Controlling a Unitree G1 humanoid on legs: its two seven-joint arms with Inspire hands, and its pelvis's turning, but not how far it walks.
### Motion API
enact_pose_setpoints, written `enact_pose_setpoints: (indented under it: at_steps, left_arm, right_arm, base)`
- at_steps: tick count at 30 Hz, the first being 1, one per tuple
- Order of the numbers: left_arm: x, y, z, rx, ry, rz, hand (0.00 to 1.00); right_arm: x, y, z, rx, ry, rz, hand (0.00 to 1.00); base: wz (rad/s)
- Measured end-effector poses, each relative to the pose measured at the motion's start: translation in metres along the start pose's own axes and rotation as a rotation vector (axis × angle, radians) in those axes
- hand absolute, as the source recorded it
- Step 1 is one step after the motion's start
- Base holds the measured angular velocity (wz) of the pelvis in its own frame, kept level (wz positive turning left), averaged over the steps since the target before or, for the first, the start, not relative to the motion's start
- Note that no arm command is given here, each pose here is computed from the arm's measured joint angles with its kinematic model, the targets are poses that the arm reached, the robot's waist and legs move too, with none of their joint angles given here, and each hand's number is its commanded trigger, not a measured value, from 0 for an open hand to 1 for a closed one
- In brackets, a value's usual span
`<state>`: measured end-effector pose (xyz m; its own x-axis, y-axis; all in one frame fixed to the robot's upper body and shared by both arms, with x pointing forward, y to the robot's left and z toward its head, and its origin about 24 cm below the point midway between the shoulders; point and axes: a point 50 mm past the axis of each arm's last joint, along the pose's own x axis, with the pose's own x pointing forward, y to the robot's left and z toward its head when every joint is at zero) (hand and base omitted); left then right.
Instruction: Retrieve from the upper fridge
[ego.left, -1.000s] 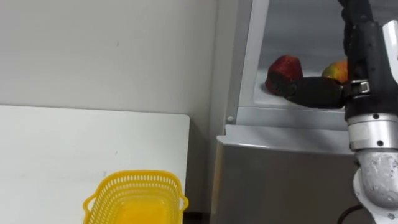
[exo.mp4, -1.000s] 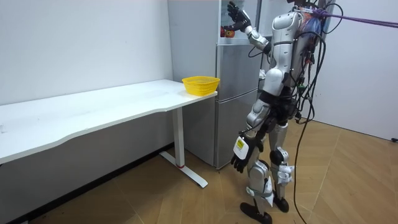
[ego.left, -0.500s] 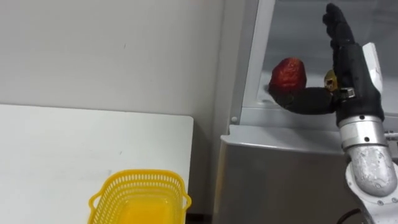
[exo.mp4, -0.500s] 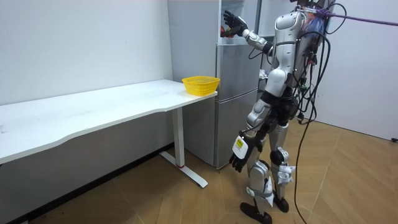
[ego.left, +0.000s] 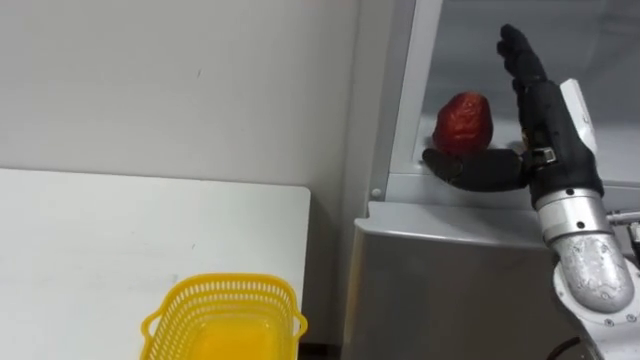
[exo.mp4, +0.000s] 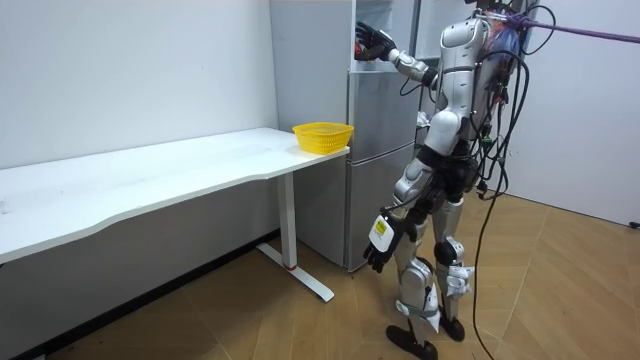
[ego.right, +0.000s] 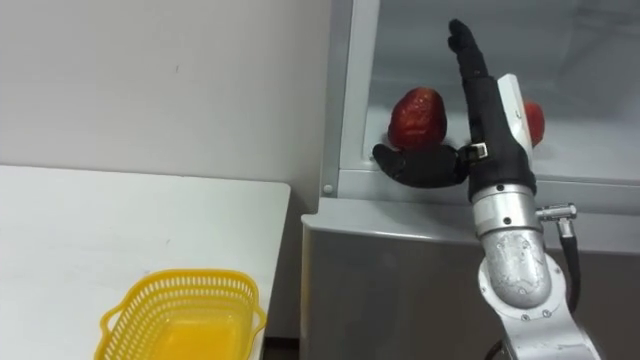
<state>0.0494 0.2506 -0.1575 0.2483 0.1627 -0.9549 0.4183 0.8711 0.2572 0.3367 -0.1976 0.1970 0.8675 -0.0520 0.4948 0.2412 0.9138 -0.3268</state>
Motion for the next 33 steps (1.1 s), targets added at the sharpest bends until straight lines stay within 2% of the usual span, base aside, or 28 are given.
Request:
enact_pose_setpoints:
  at_steps: [8, 21, 33]
  left_arm:
    - [0.000, -0.005, -0.008, -0.006, 0.048, -0.043, 0.00]
    - [0.001, -0.003, -0.007, -0.012, 0.076, -0.060, 0.00]
    - [0.002, 0.001, -0.003, -0.017, 0.096, -0.052, 0.00]
  right_arm:
    - [0.000, 0.001, -0.002, 0.050, 0.029, 0.076, 0.00]
    - [0.006, -0.001, 0.001, 0.028, 0.038, 0.175, 0.00]
    - [0.017, -0.002, -0.007, 0.149, 0.112, 0.214, 0.00]
  base:
    - [0.00]
    - [0.00]
    - [0.00]
